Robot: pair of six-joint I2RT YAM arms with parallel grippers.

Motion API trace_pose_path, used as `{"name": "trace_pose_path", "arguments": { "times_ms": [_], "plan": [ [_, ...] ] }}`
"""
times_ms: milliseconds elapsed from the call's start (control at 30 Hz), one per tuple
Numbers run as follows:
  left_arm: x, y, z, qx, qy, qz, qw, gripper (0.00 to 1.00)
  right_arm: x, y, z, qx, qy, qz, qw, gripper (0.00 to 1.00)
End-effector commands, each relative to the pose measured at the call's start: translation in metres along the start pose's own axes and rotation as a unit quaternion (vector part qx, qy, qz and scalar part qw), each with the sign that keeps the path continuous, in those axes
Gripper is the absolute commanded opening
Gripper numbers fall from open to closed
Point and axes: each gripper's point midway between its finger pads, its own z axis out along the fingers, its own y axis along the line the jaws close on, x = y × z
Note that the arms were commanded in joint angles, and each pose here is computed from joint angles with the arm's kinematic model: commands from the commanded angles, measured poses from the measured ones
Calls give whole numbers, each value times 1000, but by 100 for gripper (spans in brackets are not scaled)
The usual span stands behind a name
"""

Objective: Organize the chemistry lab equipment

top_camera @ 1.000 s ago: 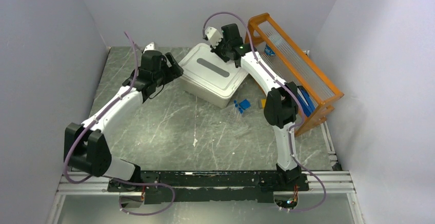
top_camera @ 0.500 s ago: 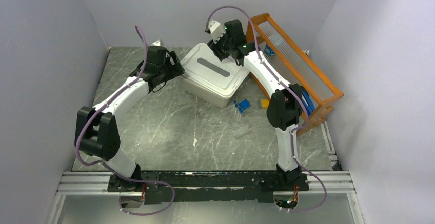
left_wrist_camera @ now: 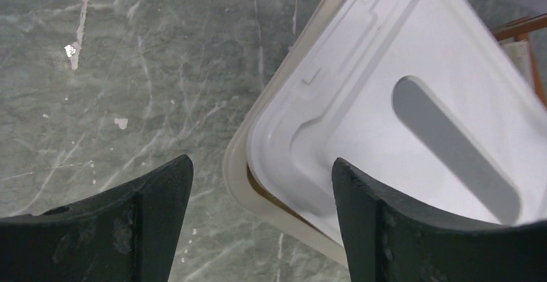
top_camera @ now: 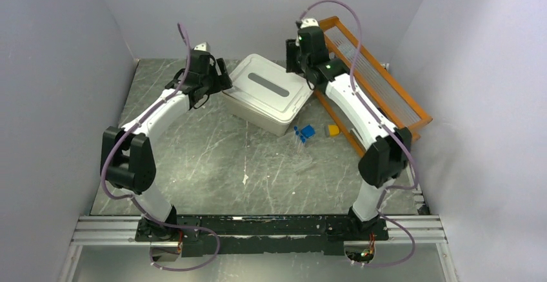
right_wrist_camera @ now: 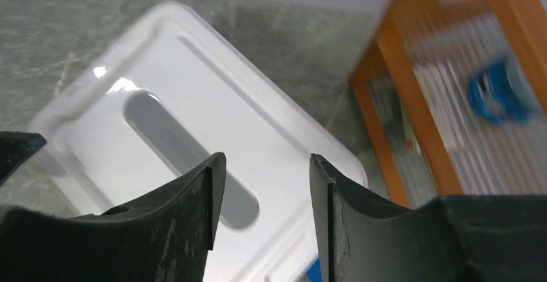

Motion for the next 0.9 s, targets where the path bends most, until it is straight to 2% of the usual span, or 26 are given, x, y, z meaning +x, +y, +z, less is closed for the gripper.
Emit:
{"name": "trace_pose_path", "arguments": {
  "times_ms": [0,167,333,533,767,867],
  "plan": [
    [-5,6,11,-2,-4,40,999,81,42,-28,-28,100,26,83,991,53],
    [5,15,20,-23,25,55,998,74,77,-25,-35,85,57,92,991,54],
    [10,35,17,-68,24,39,997,65,109,-1,-26,26,108,101,989,47],
    [20,48,12,-89,40,28,995,56,125,-10,-23,53,122,97,986,39],
    [30,49,6,-83,61,27,994,55,145,-13,-18,60,150,78,984,46],
    [37,46,0,-67,91,37,993,58,153,-16,-17,67,156,69,983,47]
  ]
}}
